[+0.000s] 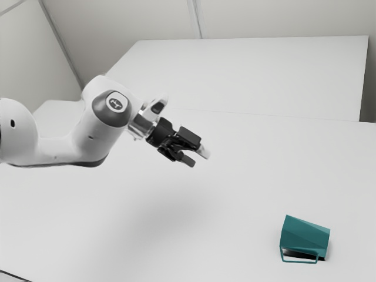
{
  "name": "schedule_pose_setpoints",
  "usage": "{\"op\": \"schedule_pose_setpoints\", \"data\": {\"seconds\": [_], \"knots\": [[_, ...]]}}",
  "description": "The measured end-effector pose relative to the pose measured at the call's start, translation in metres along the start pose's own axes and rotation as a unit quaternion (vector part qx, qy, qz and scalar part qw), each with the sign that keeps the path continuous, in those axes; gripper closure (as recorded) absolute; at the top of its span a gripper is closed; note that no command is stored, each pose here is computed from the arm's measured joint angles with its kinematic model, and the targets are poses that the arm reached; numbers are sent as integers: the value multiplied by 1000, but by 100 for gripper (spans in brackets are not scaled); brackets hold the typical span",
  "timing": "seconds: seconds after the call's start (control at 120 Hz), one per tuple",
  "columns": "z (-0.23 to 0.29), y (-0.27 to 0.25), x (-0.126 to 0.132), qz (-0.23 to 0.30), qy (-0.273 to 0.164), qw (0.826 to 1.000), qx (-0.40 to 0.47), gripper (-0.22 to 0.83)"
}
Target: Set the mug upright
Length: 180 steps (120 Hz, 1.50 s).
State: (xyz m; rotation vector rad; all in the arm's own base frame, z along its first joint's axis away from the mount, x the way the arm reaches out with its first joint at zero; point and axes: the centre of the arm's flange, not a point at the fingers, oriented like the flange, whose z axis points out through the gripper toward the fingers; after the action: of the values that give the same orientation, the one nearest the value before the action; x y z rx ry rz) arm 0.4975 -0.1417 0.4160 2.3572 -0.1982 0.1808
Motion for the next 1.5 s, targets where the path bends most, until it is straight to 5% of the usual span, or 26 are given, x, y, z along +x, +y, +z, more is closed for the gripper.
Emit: {"op": "schedule_pose_setpoints", "data": {"seconds": [0.6,1.5], "knots": [[76,14,-48,41,19,994,-95,3],[162,13,-78,-113,1,983,-143,3]]}}
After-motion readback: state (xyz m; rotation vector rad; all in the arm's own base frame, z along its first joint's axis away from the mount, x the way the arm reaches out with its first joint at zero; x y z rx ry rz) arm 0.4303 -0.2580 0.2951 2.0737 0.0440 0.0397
